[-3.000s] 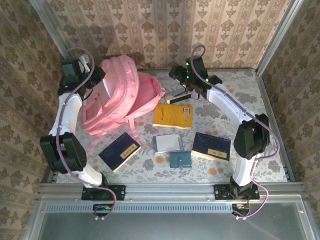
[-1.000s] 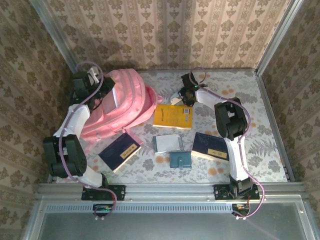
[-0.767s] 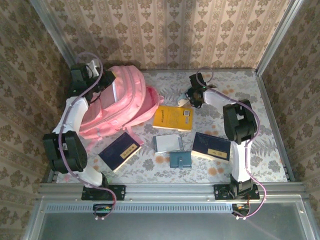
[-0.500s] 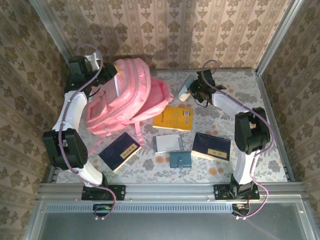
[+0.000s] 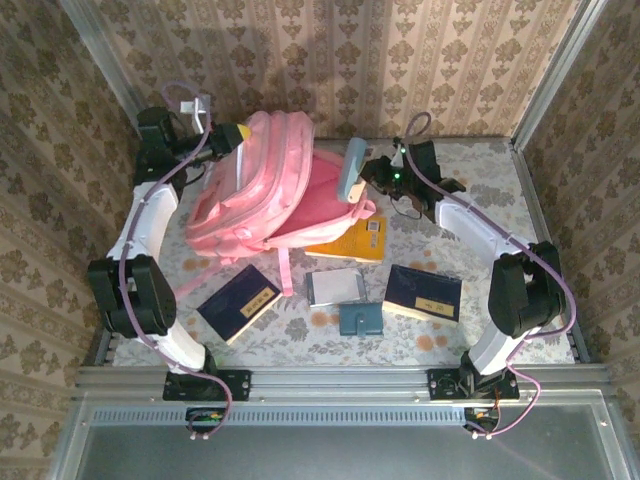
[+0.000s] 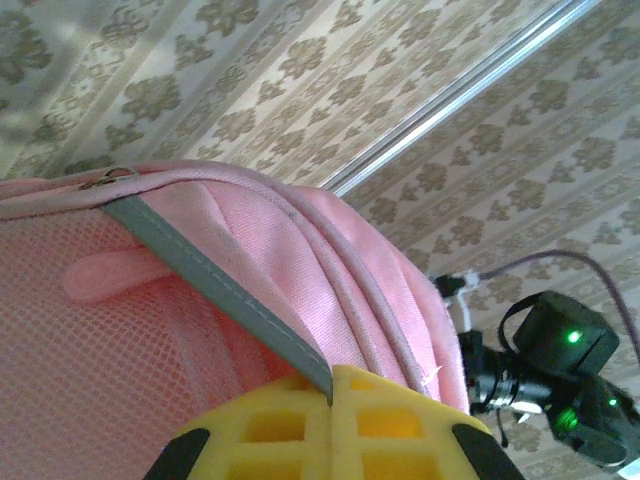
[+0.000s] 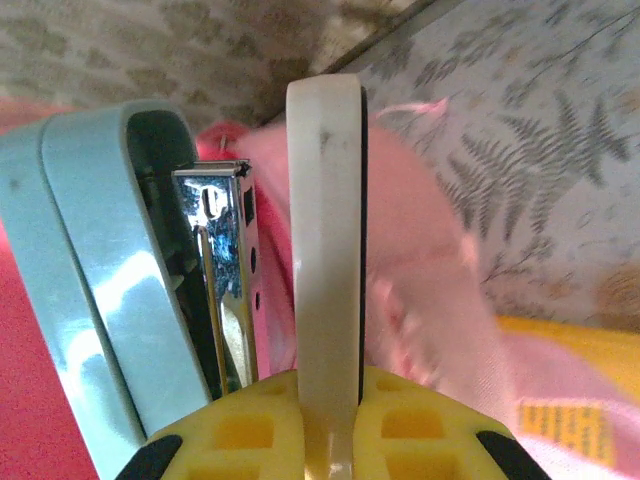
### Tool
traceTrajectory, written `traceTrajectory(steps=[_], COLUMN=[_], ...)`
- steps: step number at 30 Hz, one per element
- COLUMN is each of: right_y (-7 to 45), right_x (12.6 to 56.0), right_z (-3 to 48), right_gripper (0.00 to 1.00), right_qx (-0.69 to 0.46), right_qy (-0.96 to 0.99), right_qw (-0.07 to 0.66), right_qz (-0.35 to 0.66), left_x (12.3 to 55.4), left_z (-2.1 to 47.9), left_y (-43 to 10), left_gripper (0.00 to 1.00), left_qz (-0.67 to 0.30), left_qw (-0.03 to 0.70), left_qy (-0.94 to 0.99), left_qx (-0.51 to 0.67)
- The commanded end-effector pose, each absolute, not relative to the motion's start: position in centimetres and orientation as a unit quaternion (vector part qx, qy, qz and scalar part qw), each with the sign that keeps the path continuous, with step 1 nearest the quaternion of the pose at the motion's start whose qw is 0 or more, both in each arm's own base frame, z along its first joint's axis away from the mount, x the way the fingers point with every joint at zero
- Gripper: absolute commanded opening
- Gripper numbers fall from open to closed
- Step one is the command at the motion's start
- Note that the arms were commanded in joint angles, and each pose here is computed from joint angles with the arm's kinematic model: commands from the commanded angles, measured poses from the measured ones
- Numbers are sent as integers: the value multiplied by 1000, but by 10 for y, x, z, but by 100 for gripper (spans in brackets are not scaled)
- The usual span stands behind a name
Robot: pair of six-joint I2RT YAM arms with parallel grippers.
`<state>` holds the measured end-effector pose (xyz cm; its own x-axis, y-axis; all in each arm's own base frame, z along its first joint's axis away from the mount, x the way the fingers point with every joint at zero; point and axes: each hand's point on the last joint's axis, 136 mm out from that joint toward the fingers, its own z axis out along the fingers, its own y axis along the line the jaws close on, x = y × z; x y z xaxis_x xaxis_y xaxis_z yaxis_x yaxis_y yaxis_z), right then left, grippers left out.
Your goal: Pack the student bag
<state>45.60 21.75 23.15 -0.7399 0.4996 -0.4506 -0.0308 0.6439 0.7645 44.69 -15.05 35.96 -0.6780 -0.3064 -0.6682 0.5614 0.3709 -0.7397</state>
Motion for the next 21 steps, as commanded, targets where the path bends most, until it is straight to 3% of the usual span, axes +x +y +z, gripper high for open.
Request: traceTrajectory(steps=[1,13,18,21], right_y=[250,355,402,428], right_x=[436,445,449,451], right_z=[257,231,219,215], right_gripper=[0,0,5,2], right_qx=[81,74,72,72], right_qy=[829,818,809,798], right_qw=[344,250,228,215], right_qz=[435,512,537,559], left_x=[428,422,419,419], left_z=[415,417,418,417], left_y=[-158,-166,-166,-166], left_gripper=[0,0,0,0], left_qz=[-579,-590,-587,-586], left_qw=[451,450,453,454], left_qy=[655,643,643,643], left_qx=[182,191,193,191])
